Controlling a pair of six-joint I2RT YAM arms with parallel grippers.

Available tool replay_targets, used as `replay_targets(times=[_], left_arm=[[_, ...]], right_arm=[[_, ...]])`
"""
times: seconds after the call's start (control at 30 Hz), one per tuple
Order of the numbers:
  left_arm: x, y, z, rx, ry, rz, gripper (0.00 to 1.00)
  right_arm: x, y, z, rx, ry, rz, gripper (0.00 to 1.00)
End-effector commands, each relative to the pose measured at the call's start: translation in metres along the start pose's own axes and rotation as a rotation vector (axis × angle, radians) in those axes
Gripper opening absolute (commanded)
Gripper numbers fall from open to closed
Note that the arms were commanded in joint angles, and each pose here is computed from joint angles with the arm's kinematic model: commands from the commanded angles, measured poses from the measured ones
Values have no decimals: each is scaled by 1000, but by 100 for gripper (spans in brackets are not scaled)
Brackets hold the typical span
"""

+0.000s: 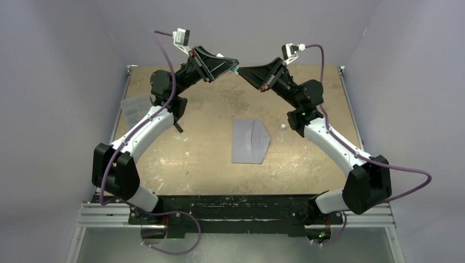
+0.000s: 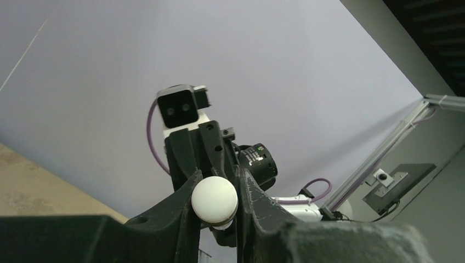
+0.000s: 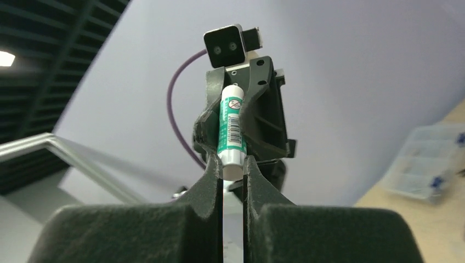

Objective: Place the letter into the envelope and seal it

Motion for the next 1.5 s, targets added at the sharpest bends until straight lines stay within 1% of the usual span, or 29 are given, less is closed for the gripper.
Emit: replay_targets(times=[0.0, 0.07, 0.17, 0.2, 0.3, 0.33, 0.37, 0.47, 0.5, 0.53, 0.57, 0.6, 0.67, 0.73, 0.77, 0.83, 0.9, 1.03, 1.1, 1.17, 1.23, 1.27, 1.3, 1.33, 1.37, 1.4, 1.47], left_arm=[[-7, -59, 16, 250, -76, -215, 0], [-10, -64, 13, 378, -78, -260, 0], [-23, -79, 4, 631, -106, -375, 0], [-25, -79, 2, 698, -105, -388, 0], [-21, -70, -5, 865, -35, -406, 0], [-24, -73, -8, 914, -34, -429, 0], [-26, -75, -10, 943, -33, -447, 0], [-23, -72, -15, 953, 41, -471, 0], [-23, -73, -15, 951, 43, -472, 0], [-23, -73, -15, 942, 45, -470, 0], [-23, -73, -15, 926, 50, -467, 0], [-22, -73, -15, 907, 53, -462, 0], [-22, -74, -14, 869, 53, -454, 0], [-21, -74, -11, 828, 35, -431, 0], [-21, -74, -10, 806, 29, -420, 0], [-22, -76, -10, 778, 20, -422, 0], [-23, -78, -10, 756, 16, -427, 0], [-24, -80, -11, 714, 16, -439, 0], [-22, -80, -7, 669, 5, -415, 0], [-15, -76, 1, 588, -10, -356, 0], [-9, -66, 9, 461, -31, -264, 0], [-9, -57, 9, 389, -43, -212, 0], [-10, -50, 9, 323, -51, -169, 0], [-11, -46, 8, 264, -60, -145, 0], [-13, -44, 7, 232, -67, -132, 0], [-14, -42, 7, 209, -67, -111, 0], [-13, -34, 7, 169, -53, -43, 0]], right_arm=[[-12, 26, -8, 304, 16, 137, 0], [-19, 28, -9, 427, 13, 181, 0], [-29, 31, -11, 598, 16, 246, 0], [-31, 32, -12, 650, 21, 267, 0], [-35, 29, -21, 837, 55, 282, 0], [-35, 28, -25, 885, 66, 272, 0], [-33, 29, -28, 907, 79, 262, 0], [-30, 32, -29, 915, 105, 262, 0], [-30, 30, -30, 909, 114, 268, 1], [-29, 29, -31, 904, 125, 271, 5], [-29, 30, -32, 886, 140, 280, 9], [-29, 32, -35, 857, 158, 294, 16], [-30, 35, -39, 809, 191, 312, 37], [-31, 37, -44, 760, 213, 306, 56], [-32, 39, -46, 723, 213, 311, 62], [-32, 42, -48, 672, 217, 314, 69], [-31, 44, -49, 637, 226, 312, 72], [-27, 48, -50, 609, 239, 316, 72], [-24, 46, -50, 573, 238, 301, 69], [-19, 42, -51, 476, 212, 264, 65], [-13, 31, -48, 299, 167, 189, 64], [-11, 27, -41, 179, 116, 156, 67], [-8, 25, -29, 69, 36, 114, 71], [-6, 22, -16, -47, -42, 60, 75], [-5, 22, -5, -186, -93, 19, 78], [-5, 22, -1, -250, -105, -21, 80], [-3, 31, 3, -347, -102, -23, 82]])
Point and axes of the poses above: each gripper's point midway between its finger pads, its own x axis out along the fingers, its own y axis along the line the jaws close on, z = x × y, the point moved 2 cm from there along -x, back along the fingers, and after that the axes turned 8 degrees about x, right-handed, at the moved point
